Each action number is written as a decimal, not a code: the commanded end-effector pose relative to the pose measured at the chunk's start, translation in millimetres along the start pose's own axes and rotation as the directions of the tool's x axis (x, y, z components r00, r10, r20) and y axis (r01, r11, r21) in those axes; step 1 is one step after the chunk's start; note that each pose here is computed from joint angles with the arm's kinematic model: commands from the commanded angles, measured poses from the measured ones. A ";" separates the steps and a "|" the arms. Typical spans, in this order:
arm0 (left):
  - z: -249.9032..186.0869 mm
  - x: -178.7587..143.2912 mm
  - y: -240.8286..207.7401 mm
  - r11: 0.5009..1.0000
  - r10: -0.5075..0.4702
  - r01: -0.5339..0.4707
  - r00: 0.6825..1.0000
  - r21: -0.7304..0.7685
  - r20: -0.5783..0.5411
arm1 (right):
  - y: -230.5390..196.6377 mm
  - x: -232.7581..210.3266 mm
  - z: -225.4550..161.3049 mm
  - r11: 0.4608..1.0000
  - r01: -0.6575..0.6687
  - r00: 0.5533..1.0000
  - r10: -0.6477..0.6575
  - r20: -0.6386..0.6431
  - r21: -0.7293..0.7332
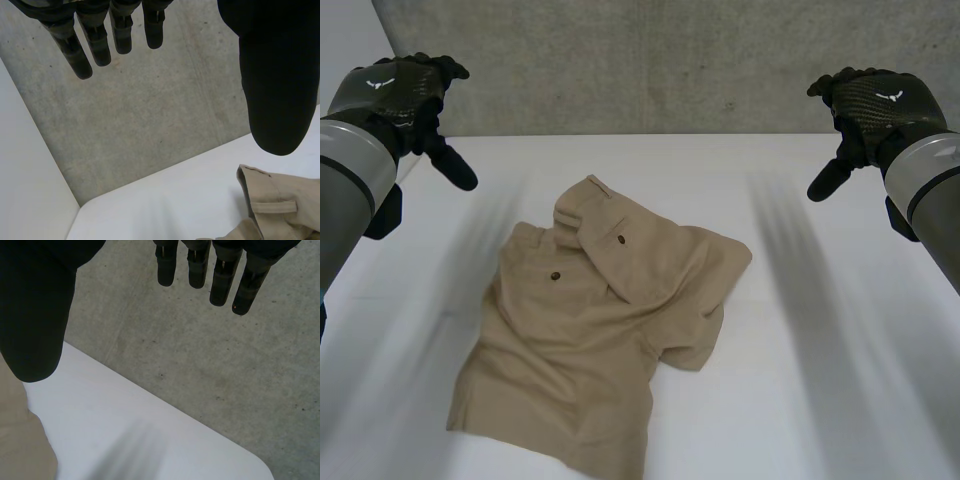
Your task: Fold the shorts.
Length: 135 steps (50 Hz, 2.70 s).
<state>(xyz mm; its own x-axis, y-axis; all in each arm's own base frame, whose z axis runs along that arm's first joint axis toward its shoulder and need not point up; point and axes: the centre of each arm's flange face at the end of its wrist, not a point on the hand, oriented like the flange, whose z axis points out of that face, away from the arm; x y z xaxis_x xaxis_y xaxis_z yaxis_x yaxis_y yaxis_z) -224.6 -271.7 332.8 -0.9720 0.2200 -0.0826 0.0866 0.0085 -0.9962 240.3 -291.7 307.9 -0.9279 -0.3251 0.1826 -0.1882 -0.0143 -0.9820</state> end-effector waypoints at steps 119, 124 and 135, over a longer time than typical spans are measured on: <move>54.6 14.8 128.7 0.961 0.043 -0.048 0.999 -0.271 -0.023 | 87.4 -140.3 19.5 0.824 0.551 0.638 -0.518 0.570 0.133; 55.9 43.2 106.6 0.988 0.036 -0.048 0.996 -0.145 -0.086 | 85.7 -117.4 -39.1 0.760 0.648 0.580 -0.451 0.678 -0.049; 35.4 83.7 106.1 0.977 0.192 -0.208 0.956 -0.054 -0.223 | 36.5 -101.5 -52.5 0.890 0.420 0.758 -0.235 0.609 -0.179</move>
<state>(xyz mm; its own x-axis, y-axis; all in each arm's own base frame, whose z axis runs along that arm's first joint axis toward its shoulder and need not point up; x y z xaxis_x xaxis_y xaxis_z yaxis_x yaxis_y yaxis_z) -290.1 -304.0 223.5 -0.9128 0.3732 -0.1661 0.2045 0.0654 -0.9767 300.7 -182.2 219.0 -0.2598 -0.8943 0.3644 -0.7835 -0.0254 -0.6209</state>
